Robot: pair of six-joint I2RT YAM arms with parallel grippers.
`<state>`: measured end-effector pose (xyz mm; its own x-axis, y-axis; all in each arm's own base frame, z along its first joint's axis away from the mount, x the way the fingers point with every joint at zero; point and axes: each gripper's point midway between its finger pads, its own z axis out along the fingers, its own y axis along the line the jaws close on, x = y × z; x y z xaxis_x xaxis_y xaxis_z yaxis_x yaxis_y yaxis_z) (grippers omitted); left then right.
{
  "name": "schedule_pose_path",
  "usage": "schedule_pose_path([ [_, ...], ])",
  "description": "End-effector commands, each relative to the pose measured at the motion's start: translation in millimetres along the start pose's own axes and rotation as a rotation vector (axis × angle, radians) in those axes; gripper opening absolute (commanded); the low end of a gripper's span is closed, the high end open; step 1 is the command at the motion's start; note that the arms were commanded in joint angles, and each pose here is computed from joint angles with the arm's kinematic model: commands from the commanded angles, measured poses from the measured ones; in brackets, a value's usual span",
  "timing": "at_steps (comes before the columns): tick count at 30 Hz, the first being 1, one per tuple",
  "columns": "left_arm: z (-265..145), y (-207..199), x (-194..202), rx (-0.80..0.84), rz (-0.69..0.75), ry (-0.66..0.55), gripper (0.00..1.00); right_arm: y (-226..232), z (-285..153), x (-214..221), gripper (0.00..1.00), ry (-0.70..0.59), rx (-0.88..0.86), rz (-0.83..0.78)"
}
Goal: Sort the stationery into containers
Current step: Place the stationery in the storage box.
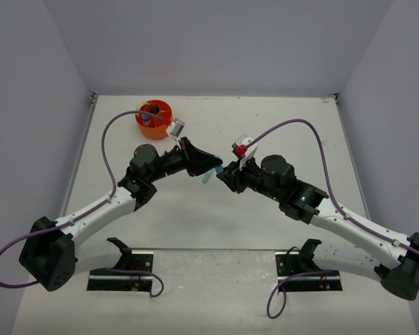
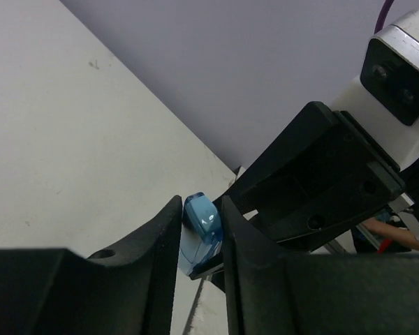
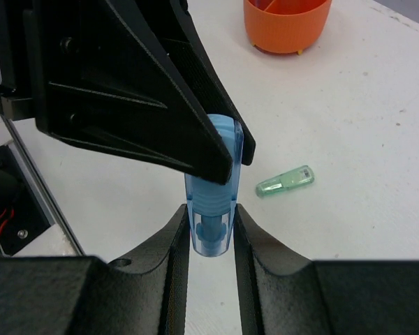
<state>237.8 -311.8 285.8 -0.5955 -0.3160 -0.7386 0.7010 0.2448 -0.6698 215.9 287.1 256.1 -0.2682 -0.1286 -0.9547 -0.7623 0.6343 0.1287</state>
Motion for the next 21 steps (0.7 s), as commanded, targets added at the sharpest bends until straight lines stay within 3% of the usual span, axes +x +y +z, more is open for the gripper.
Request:
schedule_pose_path([
  [1,8.3,-17.9,-14.3,0.072,0.024,-0.034,0.02,-3.8,-4.8,-23.7,0.0,-0.091,0.034,0.029],
  [4,11.3,-18.7,-14.6,0.073,0.031,-0.023,0.0,-6.8,-4.1,-23.0,0.0,-0.09,0.051,0.035],
  [6,14.4,-13.1,-20.9,0.032,0.067,-0.029,0.0,-8.3,-4.3,-21.4,0.3,-0.087,0.06,0.037],
  [7,16.1,-8.9,-26.0,0.002,0.097,-0.037,0.0,-9.7,-5.1,-22.1,0.3,-0.089,0.068,0.04],
  [8,16.6,15.9,-24.9,-0.137,0.119,-0.004,0.0,-14.1,-7.3,-19.4,0.76,-0.091,0.093,0.049],
  [9,14.0,37.4,-30.0,-0.269,0.154,0.01,0.0,-19.0,-8.1,-15.5,0.98,-0.087,0.119,0.058],
  [12,-13.3,109.3,-85.9,-0.782,0.325,-0.065,0.0,-30.9,-18.9,-8.0,0.99,-0.103,0.186,0.094],
  [13,-20.1,120.6,-102.3,-0.875,0.38,-0.089,0.0,-32.3,-19.0,-2.4,0.99,-0.096,0.193,0.103],
  [17,-28.7,168.6,-178.6,-1.071,0.683,-0.172,0.0,-30.9,-30.7,8.6,0.99,-0.087,0.181,0.108],
  [21,-28.7,211.4,-219.4,-1.098,0.859,-0.132,0.0,-27.5,-40.5,19.5,0.99,-0.057,0.155,0.091],
])
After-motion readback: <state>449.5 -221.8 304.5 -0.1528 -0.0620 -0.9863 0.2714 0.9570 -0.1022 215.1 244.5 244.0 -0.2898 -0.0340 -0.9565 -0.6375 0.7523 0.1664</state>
